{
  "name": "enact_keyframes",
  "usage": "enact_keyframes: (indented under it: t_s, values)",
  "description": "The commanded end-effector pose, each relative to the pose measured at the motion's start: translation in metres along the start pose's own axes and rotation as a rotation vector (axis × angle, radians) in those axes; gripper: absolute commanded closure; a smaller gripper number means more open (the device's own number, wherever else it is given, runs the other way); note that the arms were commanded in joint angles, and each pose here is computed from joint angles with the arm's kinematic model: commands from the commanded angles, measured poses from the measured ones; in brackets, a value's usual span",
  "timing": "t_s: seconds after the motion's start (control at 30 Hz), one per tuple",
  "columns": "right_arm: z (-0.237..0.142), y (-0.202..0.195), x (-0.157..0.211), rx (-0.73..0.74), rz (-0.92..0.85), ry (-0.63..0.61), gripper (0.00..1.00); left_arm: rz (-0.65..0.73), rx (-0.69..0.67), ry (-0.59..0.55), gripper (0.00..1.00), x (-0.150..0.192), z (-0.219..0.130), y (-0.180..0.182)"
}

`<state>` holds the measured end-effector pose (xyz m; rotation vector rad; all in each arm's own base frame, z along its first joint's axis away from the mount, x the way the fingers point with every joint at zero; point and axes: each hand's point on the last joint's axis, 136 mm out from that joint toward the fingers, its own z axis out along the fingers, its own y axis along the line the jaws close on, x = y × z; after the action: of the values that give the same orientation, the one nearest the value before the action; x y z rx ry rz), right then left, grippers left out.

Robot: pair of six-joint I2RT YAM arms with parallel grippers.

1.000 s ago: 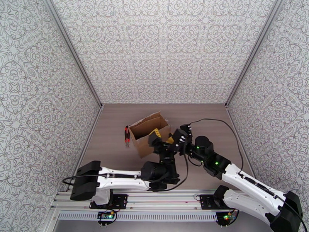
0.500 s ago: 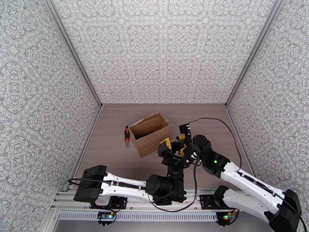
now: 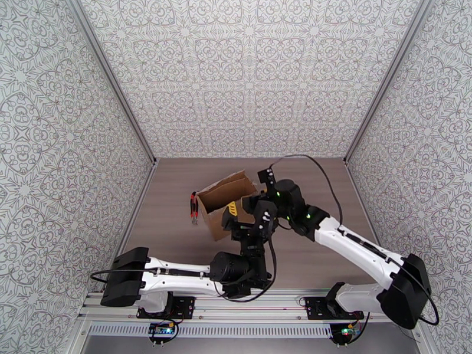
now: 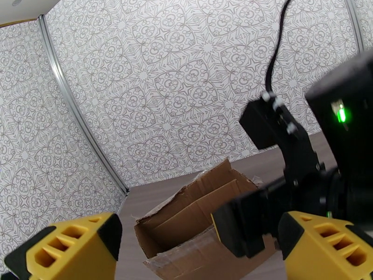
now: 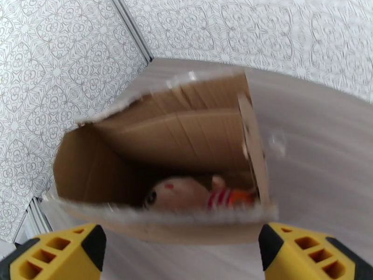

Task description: Unpack the express box

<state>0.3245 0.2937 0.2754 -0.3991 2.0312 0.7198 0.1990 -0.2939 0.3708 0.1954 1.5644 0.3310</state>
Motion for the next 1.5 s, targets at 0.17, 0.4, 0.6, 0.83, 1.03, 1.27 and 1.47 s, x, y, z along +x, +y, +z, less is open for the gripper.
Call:
enact_keyframes:
  t_s: [0.17, 0.4, 0.6, 0.83, 1.03, 1.27, 1.47]
  values:
    - [0.003, -0.006, -0.010, 0.076, -0.057, 0.076, 0.07, 0.028, -0.071, 0.107, 0.05, 0.041, 0.008, 0.018]
    - [0.012, -0.008, -0.006, 0.099, -0.074, 0.140, 0.07, 0.233, -0.297, 0.220, 0.05, 0.071, 0.072, 0.078]
    - [0.013, -0.016, -0.017, 0.177, -0.118, 0.264, 0.07, 0.252, -0.427, 0.265, 0.05, 0.057, 0.093, 0.155]
    - [0.031, 0.006, -0.029, 0.119, -0.216, 0.368, 0.15, 0.215, -0.516, 0.310, 0.05, 0.063, 0.098, 0.193]
    - [0.055, 0.039, -0.010, 0.044, -0.285, 0.518, 0.31, 0.193, -0.563, 0.334, 0.05, 0.084, 0.089, 0.218]
    - [0.065, 0.059, 0.004, 0.029, -0.255, 0.585, 0.38, 0.175, -0.591, 0.350, 0.05, 0.104, 0.078, 0.237]
    - [0.081, 0.062, 0.016, 0.045, -0.229, 0.619, 0.42, 0.151, -0.605, 0.364, 0.05, 0.113, 0.068, 0.251]
